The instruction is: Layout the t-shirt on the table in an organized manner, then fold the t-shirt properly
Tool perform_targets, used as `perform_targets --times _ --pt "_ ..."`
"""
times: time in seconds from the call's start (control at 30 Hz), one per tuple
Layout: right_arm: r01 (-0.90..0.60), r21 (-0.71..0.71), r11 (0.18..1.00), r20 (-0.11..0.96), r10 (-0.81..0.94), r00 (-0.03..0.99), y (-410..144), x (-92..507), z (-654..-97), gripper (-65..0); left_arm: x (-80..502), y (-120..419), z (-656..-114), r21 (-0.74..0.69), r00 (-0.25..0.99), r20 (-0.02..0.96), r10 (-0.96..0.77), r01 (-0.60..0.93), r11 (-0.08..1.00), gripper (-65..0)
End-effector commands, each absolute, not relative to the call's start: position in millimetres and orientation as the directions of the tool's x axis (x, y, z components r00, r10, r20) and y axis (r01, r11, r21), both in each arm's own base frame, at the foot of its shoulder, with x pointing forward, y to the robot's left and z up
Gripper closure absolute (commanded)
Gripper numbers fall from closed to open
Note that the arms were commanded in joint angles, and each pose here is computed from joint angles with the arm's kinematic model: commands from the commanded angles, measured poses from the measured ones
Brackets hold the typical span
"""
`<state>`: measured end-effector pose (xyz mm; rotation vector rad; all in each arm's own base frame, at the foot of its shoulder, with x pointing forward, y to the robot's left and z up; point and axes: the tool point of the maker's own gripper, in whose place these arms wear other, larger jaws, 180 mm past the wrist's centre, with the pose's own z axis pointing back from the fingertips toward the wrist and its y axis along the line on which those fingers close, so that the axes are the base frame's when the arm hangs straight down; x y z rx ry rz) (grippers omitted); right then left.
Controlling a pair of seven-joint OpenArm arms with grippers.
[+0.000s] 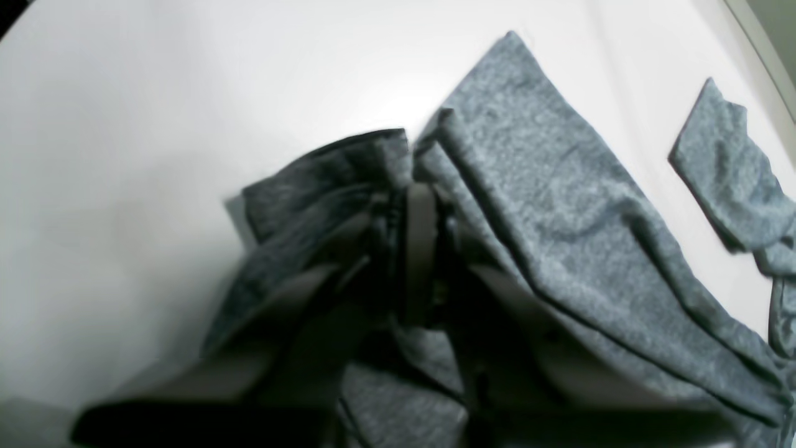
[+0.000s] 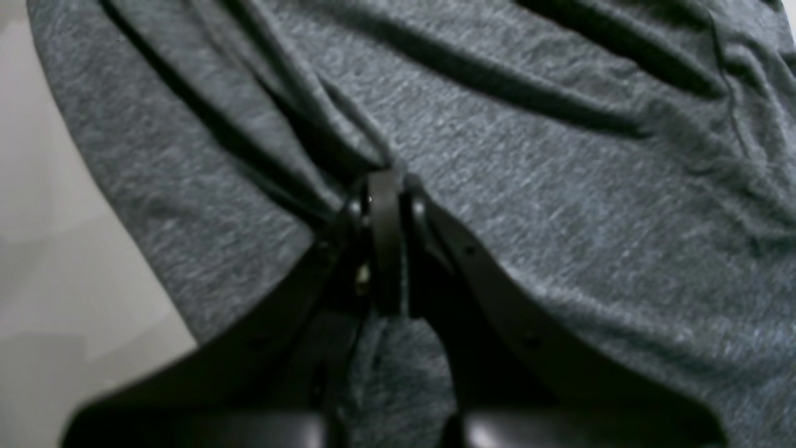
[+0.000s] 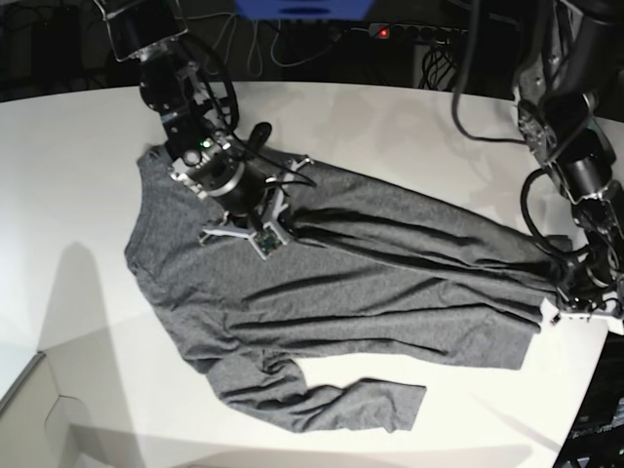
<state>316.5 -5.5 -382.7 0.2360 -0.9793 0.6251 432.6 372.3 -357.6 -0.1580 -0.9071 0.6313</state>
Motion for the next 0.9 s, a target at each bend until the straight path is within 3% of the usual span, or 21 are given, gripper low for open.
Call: perform_targets --times 0.0,0.2,0.27,0.33,0.5,0.63,0.73,0.87 --pt "-0.587 -0.094 0.804 0.861 0.362 0.358 -3 325 -367 0.0 445 384 -331 -0.389 0.398 0.73 0.556 -0.426 0.816 0.0" --pt "-0.587 -0.094 0.804 0.861 0.362 0.358 -3 325 -367 0.0 444 383 -333 -0.388 0.403 0.727 0.556 -0.427 0.817 -0.3" --pt "-0.587 -0.094 0.804 0.86 0.362 0.359 -3 325 -367 0.0 443 382 -334 -0.388 0.407 0.725 0.556 -0.427 0.817 -3.6" --pt "-0.587 -0.097 0.804 0.851 0.373 0.37 -4 326 -369 -1.9 443 383 -334 -0.386 0.407 0.725 0.556 -0.428 0.817 -12.1" --pt "-0.586 -0.103 0.804 0.84 0.386 0.381 -6 326 -368 -19.2 442 385 -333 -0.397 0.398 0.723 0.565 -0.431 0.811 -37.6" --pt "-0.53 -0.109 0.841 0.858 0.349 0.378 -25 333 -355 -27.8 441 390 -328 -0.408 0.373 0.728 0.575 -0.438 0.801 -54.3" --pt "-0.491 -0.112 0.864 0.874 0.321 0.366 -38 333 -343 -32.7 435 399 -328 -0.45 0.335 0.707 0.623 -0.466 0.761 -61.9" --pt "-0.46 -0.111 0.881 0.88 0.302 0.367 -50 320 -337 -35.2 415 403 -330 -0.443 0.374 0.674 0.637 -0.485 0.754 -63.3"
